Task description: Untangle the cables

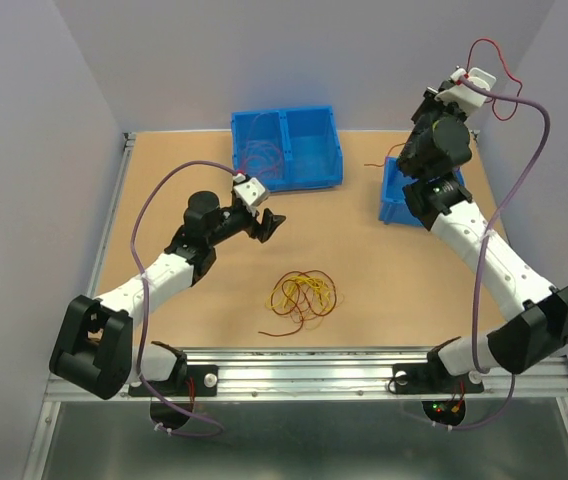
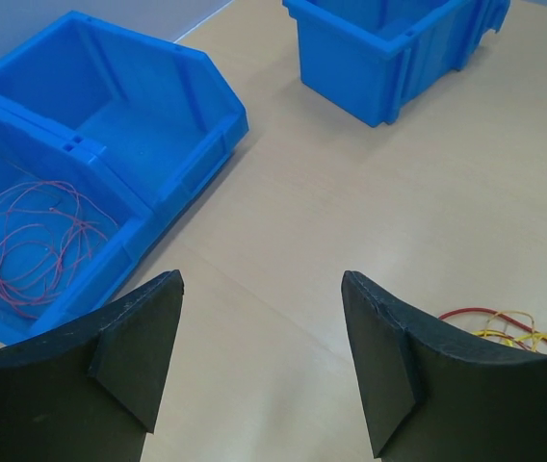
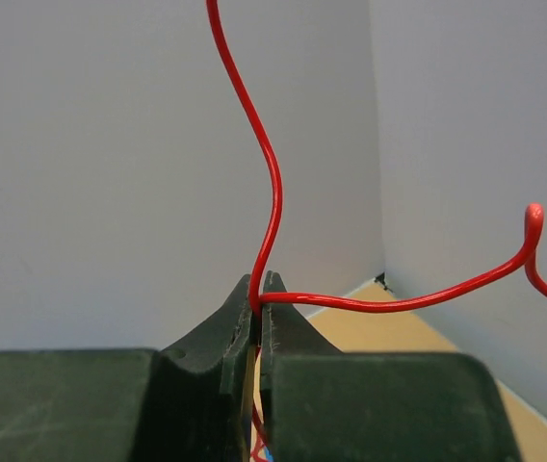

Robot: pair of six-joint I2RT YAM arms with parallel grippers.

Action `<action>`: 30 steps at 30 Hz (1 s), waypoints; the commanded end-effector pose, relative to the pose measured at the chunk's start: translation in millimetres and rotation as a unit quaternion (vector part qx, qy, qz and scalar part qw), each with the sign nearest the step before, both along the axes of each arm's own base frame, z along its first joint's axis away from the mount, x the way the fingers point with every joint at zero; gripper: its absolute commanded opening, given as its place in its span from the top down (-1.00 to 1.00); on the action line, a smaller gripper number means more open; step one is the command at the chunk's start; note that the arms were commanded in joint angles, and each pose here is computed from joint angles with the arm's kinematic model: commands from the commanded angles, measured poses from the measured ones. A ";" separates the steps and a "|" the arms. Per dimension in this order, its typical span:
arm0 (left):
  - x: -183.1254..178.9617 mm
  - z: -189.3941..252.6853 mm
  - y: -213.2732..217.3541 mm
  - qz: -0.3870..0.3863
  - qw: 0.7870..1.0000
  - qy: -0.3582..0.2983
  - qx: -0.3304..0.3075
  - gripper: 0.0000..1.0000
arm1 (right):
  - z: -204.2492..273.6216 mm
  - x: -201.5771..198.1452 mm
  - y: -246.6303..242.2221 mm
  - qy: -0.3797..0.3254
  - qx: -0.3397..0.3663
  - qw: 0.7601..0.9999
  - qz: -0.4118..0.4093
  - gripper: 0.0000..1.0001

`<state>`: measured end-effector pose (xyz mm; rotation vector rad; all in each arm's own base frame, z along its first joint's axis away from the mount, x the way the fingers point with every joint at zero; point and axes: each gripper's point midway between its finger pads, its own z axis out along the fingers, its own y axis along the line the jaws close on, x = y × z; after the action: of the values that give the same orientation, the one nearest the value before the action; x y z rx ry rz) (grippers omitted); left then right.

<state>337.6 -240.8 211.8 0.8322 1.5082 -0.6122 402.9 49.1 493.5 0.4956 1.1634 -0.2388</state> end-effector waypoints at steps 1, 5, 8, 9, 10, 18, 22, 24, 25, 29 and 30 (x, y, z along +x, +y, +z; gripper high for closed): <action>-1.4 23.4 2.3 0.003 0.999 -0.036 -0.020 -0.57 | -25.2 32.4 -16.7 0.020 0.061 0.997 0.035 0.99; -3.2 25.9 3.5 0.002 0.999 -0.041 -0.020 -0.57 | -60.3 69.5 -30.2 0.053 0.087 0.992 0.074 0.99; -3.8 26.0 3.7 0.002 0.999 -0.041 -0.020 -0.57 | -98.5 88.3 -34.6 0.095 0.097 0.987 0.082 0.99; -3.9 26.1 3.6 0.001 0.999 -0.042 -0.019 -0.57 | -107.4 91.5 -34.4 0.104 0.098 0.986 0.086 0.99; -4.1 26.6 3.7 0.001 0.999 -0.043 -0.019 -0.57 | -120.0 96.5 -34.6 0.117 0.098 0.985 0.087 0.99; -4.1 27.0 4.7 0.003 0.999 -0.043 -0.018 -0.57 | -204.3 113.6 -48.9 0.196 0.114 0.972 0.068 0.99; -4.2 26.7 5.5 0.006 0.999 -0.043 -0.017 -0.57 | -242.3 114.1 -70.0 0.201 0.166 0.965 0.023 0.99; -4.4 27.5 6.0 0.006 0.999 -0.045 -0.017 -0.57 | -257.7 108.1 -88.7 0.200 0.186 0.962 -0.012 0.99; -4.8 28.9 6.4 0.007 0.999 -0.046 -0.018 -0.57 | -264.3 106.9 -93.2 0.202 0.192 0.960 -0.022 0.99; -4.7 29.3 7.4 0.009 0.999 -0.047 -0.018 -0.57 | -283.5 100.9 -110.8 0.205 0.204 0.956 -0.057 0.99; -5.2 28.6 7.1 0.007 0.999 -0.047 -0.018 -0.57 | -289.9 98.4 -114.3 0.208 0.207 0.954 -0.062 0.99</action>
<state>335.1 -236.3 224.0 0.8185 1.4788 -0.5954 507.7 -45.6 205.2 0.8036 1.6949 -0.1905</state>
